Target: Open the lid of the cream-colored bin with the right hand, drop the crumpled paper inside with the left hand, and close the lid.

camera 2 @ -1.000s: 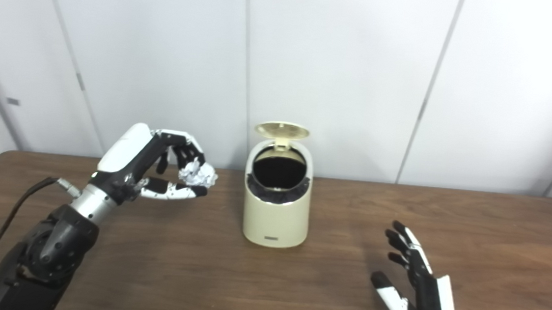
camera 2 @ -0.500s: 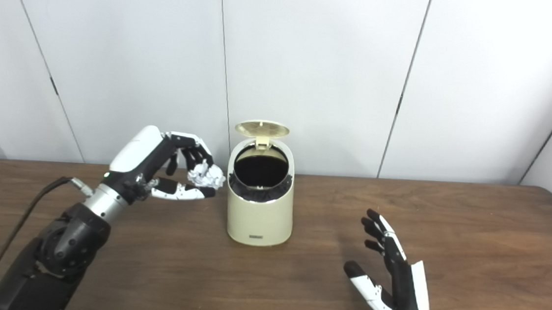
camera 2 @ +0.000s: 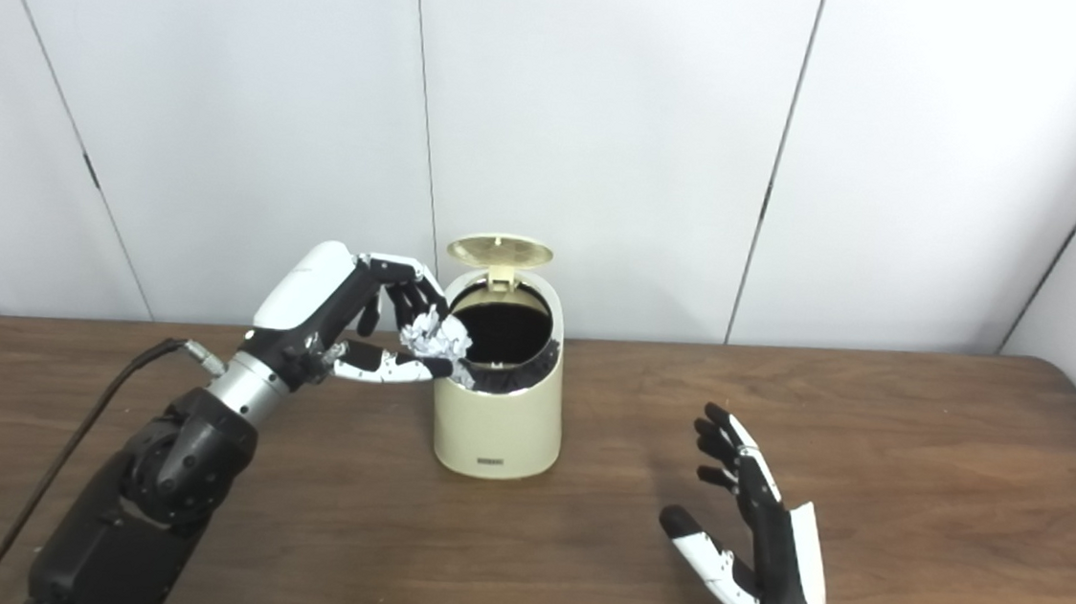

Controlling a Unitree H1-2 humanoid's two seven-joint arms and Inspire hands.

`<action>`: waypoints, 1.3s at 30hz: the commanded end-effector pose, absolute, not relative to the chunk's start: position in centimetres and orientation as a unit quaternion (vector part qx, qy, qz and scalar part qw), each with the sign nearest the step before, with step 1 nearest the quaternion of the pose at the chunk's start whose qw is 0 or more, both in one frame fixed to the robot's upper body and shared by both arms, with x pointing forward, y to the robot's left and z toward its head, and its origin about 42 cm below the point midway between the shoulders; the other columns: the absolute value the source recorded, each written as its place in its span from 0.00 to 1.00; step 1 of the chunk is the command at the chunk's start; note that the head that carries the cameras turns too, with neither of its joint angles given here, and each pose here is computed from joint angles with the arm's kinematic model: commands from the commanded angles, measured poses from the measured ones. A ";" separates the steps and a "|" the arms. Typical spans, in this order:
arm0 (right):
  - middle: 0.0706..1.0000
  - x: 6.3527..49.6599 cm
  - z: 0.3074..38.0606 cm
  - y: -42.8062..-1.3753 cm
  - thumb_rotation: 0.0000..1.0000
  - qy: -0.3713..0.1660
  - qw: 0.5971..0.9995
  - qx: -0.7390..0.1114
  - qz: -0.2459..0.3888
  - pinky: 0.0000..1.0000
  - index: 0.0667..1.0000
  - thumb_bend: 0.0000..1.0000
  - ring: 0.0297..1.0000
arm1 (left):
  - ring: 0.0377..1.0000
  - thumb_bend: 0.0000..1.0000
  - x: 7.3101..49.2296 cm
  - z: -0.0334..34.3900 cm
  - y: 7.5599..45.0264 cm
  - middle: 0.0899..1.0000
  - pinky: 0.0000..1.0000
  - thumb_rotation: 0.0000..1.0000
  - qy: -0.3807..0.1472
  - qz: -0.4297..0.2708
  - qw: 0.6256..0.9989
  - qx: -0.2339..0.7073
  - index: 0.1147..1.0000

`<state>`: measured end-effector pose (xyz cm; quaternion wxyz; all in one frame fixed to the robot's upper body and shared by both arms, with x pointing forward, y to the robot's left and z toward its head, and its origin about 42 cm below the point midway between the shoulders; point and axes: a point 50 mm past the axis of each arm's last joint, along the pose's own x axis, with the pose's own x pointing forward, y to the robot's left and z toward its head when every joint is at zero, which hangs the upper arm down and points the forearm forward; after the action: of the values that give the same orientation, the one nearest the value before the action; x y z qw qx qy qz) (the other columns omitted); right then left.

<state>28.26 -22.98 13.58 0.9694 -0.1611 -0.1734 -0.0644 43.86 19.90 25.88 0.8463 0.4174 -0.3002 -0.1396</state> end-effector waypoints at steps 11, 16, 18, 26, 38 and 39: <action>0.83 28.3 12.6 -21.0 0.80 -0.178 0.973 -0.135 -0.054 0.74 0.86 0.80 0.81 | 0.39 0.50 45.9 28.6 18.6 0.41 0.14 0.00 -0.304 -0.083 0.868 0.384 0.45; 0.83 28.3 12.5 -20.9 0.80 -0.178 0.973 -0.134 -0.053 0.74 0.86 0.80 0.81 | 0.39 0.50 46.2 28.5 18.2 0.42 0.14 0.00 -0.307 -0.074 0.868 0.384 0.44; 0.82 28.3 12.4 -20.8 0.80 -0.180 0.973 -0.133 -0.052 0.74 0.86 0.80 0.81 | 0.39 0.50 46.4 28.5 18.0 0.41 0.14 0.00 -0.310 -0.071 0.868 0.382 0.44; 0.81 28.2 12.2 -20.6 0.83 -0.181 0.972 -0.143 -0.054 0.73 0.85 0.81 0.80 | 0.39 0.50 46.8 28.3 17.2 0.41 0.15 0.00 -0.312 -0.065 0.867 0.382 0.44; 0.81 28.3 12.3 -20.2 0.83 -0.184 0.972 -0.139 -0.053 0.75 0.86 0.82 0.80 | 0.40 0.50 47.2 28.1 15.6 0.42 0.17 0.00 -0.308 -0.077 0.875 0.366 0.43; 0.81 28.3 12.3 -20.2 0.83 -0.184 0.972 -0.138 -0.054 0.74 0.86 0.82 0.80 | 0.40 0.50 47.2 28.1 15.4 0.42 0.17 0.00 -0.308 -0.078 0.875 0.366 0.43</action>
<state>28.52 -22.41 13.72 0.9659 -0.1604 -0.1924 -0.0657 46.41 16.64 24.70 0.8862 0.3742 -0.2602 -0.0830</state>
